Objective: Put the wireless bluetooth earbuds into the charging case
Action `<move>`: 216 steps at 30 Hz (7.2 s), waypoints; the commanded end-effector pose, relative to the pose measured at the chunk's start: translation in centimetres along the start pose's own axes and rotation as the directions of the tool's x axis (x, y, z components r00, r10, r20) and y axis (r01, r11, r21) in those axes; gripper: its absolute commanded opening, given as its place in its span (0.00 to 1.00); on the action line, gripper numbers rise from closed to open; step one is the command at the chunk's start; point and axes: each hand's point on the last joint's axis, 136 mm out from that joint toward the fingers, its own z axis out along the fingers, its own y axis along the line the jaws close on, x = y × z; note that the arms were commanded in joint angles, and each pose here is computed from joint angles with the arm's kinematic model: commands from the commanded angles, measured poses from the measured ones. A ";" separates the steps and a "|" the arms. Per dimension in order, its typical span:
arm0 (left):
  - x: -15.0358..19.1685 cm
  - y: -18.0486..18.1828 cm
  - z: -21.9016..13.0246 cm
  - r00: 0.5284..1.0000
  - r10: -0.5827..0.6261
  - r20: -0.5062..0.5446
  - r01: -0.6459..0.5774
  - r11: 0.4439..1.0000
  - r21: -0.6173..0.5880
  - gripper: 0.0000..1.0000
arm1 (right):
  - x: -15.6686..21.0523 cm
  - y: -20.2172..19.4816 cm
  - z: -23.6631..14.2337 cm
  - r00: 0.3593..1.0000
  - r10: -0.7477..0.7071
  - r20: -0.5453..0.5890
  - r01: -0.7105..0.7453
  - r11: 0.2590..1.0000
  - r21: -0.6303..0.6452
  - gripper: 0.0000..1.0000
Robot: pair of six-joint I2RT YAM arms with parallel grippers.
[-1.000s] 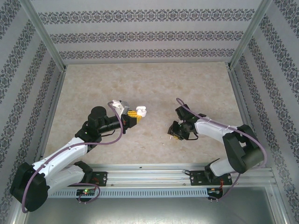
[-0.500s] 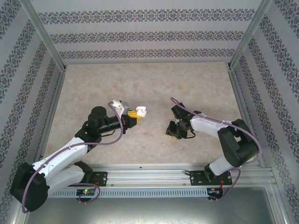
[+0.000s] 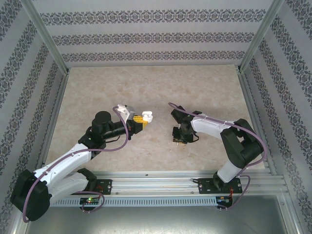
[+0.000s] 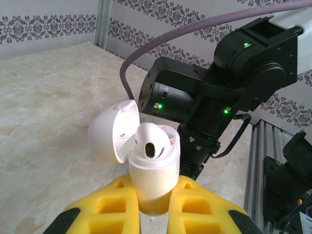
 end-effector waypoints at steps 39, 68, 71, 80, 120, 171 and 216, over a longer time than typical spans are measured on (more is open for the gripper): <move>-4.6 -0.1 1.5 0.981 0.137 0.138 -0.138 0.990 -0.005 0.00 | -1.6 14.1 -27.4 0.673 -0.117 0.730 0.488 0.812 -0.320 0.11; -4.7 -0.4 1.7 0.981 0.128 0.143 -0.131 0.991 0.015 0.00 | -2.1 18.8 -26.4 0.684 -0.147 0.715 0.541 0.760 -0.361 0.11; -4.6 -0.4 1.6 0.981 0.131 0.145 -0.134 0.991 0.012 0.00 | -2.1 19.1 -26.3 0.685 -0.148 0.713 0.543 0.757 -0.364 0.11; -5.0 -0.4 1.4 0.978 0.129 0.162 -0.132 0.991 0.006 0.00 | -2.0 19.0 -25.6 0.695 -0.152 0.703 0.536 0.761 -0.365 0.10; -5.1 -0.3 1.4 0.979 0.121 0.166 -0.123 0.992 0.004 0.00 | -1.0 18.3 -23.7 0.741 -0.175 0.648 0.503 0.785 -0.363 0.25; -4.6 -1.3 2.8 0.992 -0.010 0.122 -0.006 0.992 0.128 0.00 | -2.2 18.7 -26.1 0.883 -0.168 0.439 0.462 0.481 -0.745 0.38; 12.8 14.0 9.4 0.794 -0.554 -0.249 0.374 0.769 -0.518 0.07 | -5.0 -6.7 -16.9 0.775 -0.072 0.628 0.085 0.996 0.008 0.81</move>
